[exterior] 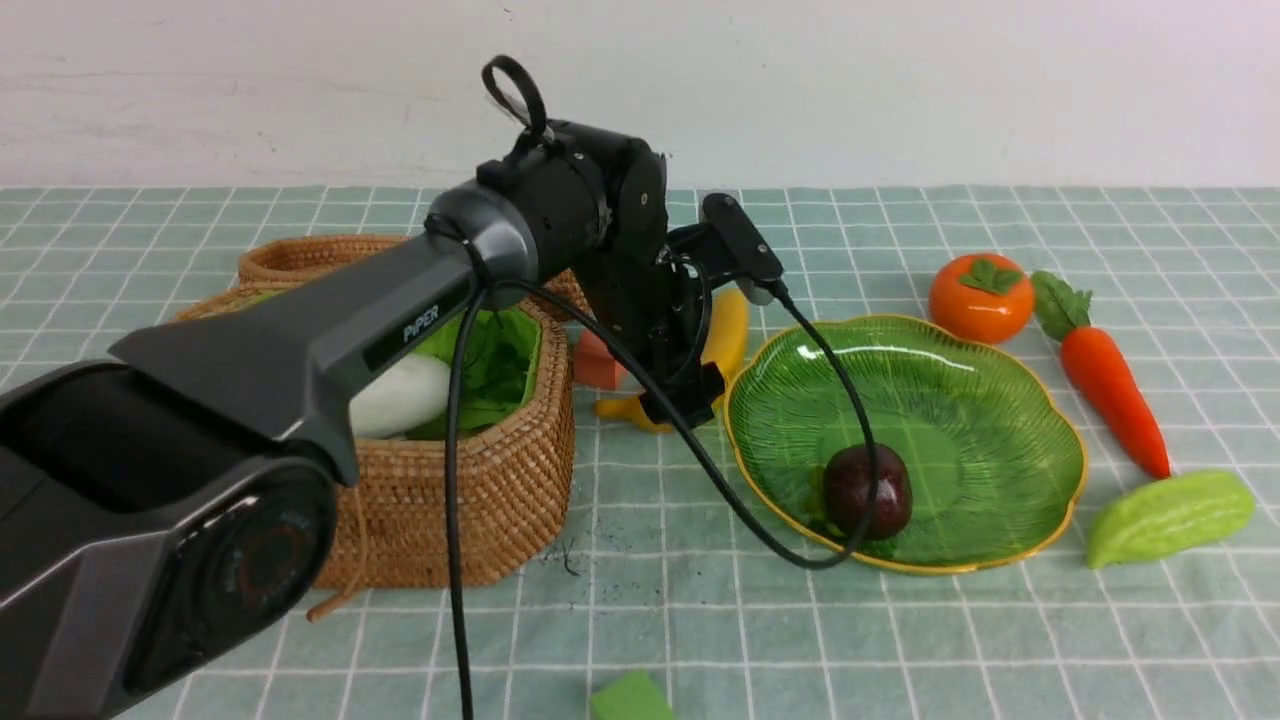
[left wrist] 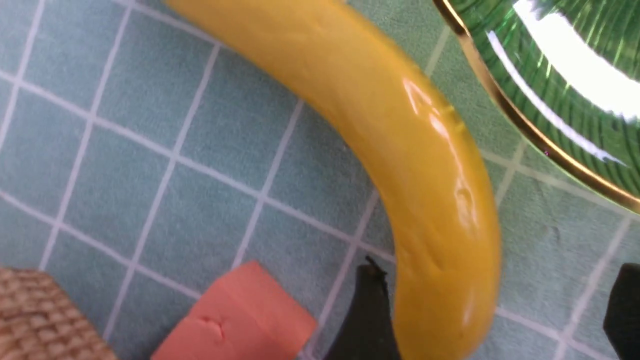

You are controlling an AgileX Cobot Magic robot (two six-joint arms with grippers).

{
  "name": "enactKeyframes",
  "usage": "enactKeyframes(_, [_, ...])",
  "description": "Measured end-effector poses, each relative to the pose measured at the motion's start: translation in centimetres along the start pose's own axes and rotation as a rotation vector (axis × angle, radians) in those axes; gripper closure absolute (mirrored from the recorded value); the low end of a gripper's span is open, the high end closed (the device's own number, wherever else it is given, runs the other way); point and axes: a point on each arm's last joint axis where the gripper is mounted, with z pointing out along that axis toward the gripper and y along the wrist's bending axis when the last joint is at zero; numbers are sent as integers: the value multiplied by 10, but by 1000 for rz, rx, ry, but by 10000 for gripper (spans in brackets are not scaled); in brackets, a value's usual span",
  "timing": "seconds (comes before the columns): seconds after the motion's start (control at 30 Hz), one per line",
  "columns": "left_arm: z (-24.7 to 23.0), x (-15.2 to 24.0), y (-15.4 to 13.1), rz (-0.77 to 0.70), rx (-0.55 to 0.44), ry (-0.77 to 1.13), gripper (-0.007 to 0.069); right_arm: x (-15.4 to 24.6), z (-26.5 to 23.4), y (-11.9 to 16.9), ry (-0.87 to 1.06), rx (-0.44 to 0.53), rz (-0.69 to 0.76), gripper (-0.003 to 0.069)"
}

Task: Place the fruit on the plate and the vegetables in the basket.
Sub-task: Use the left arm to grab a banana and put it into the right plate

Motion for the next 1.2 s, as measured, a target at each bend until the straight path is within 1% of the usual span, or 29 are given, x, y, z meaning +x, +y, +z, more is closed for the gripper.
enactKeyframes(0.27, [18, 5, -1, 21, -12, 17, 57, 0, 0, 1, 0, -7, 2, 424])
enactKeyframes(0.37, [25, 8, -1, 32, -17, 35, 85, 0, 0, 1, 0, -7, 2, 424])
enactKeyframes(0.43, [28, 9, -2, 27, -13, 40, 123, 0, 0, 1, 0, -7, 2, 424])
enactKeyframes(0.47, [29, 10, -2, 16, -12, 42, 172, 0, 0, 1, 0, -7, 2, 423])
enactKeyframes(0.5, [29, 10, -2, 15, -12, 42, 180, 0, 0, 1, 0, -7, 2, 423])
enactKeyframes(0.57, [30, 10, -2, -6, -15, 45, 298, 0, 0, 1, 0, -7, 3, 424])
enactKeyframes(0.6, [30, 10, -2, -12, -18, 46, 334, 0, 0, 1, 0, -7, 3, 424])
enactKeyframes(0.83, [22, 7, 1, -31, -47, 25, 321, 0, 0, 1, 0, -15, 6, 424])
enactKeyframes(0.93, [-5, -4, 7, -32, -82, -28, 321, 0, 0, 1, 0, -15, 6, 424])
enactKeyframes(1.03, [-55, -23, 8, -14, -131, -109, 321, -1, 0, -1, -8, 4, 0, 424])
enactKeyframes(1.07, [-58, -25, 6, -8, -131, -112, 321, -1, 0, -1, -9, 7, -1, 424])
enactKeyframes(1.1, [-80, -34, 0, 44, -141, -139, 321, -2, 0, -5, -22, 42, -7, 424])
enactKeyframes(1.17, [-94, -45, -14, 131, -135, -148, 321, -4, 0, -9, -44, 94, 0, 424])
enactKeyframes(1.2, [-95, -49, -22, 187, -115, -149, 321, -5, 0, -11, -59, 117, 11, 424])
